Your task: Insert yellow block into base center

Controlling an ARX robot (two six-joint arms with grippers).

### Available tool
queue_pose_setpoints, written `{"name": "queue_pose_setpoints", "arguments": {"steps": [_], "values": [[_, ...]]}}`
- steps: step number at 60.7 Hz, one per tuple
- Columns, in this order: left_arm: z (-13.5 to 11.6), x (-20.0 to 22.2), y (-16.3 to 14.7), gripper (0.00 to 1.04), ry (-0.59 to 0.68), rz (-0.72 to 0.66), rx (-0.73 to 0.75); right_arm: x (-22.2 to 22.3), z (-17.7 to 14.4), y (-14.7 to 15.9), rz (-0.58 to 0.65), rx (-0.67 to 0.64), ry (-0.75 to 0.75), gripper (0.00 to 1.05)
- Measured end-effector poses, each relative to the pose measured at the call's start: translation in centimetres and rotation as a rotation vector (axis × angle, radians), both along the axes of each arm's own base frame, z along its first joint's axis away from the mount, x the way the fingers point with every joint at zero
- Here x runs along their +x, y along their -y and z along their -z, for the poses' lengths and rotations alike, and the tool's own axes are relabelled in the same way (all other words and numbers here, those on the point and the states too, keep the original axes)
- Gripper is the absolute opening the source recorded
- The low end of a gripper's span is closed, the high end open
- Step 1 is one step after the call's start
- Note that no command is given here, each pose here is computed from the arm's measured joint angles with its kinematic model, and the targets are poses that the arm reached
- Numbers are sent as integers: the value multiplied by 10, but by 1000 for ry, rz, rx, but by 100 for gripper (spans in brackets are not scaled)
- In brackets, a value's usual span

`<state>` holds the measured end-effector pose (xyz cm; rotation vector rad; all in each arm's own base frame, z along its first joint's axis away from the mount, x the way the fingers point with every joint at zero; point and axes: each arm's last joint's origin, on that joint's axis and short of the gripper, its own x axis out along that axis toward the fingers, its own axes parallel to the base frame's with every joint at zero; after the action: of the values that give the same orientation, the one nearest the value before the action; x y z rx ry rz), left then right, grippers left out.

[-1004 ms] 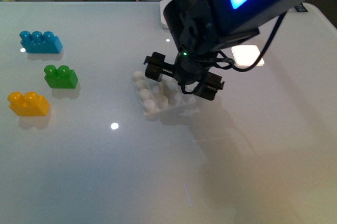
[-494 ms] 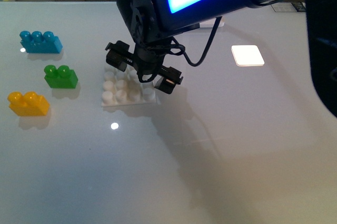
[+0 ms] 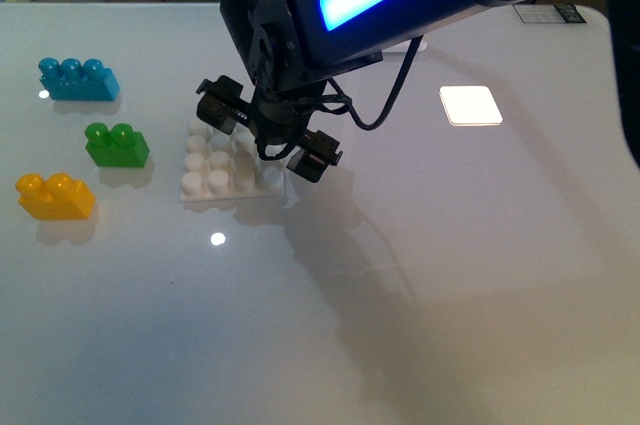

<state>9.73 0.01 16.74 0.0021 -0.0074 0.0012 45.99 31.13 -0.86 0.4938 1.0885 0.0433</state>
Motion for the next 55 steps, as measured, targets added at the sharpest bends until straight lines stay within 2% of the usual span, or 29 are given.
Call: {"name": "queue_pose_setpoints", "arguments": {"steps": [14, 28, 44, 55], "values": [[0, 0, 0, 97, 0, 0, 0, -21, -5, 19, 30, -22, 6, 96], [0, 0, 0, 97, 0, 0, 0, -24, -10, 29, 44, -11, 55, 96], [0, 0, 0, 97, 0, 0, 0, -29, -50, 44, 58, 42, 182, 96], [0, 0, 0, 97, 0, 0, 0, -47, -89, 71, 63, 79, 303, 96]]}}
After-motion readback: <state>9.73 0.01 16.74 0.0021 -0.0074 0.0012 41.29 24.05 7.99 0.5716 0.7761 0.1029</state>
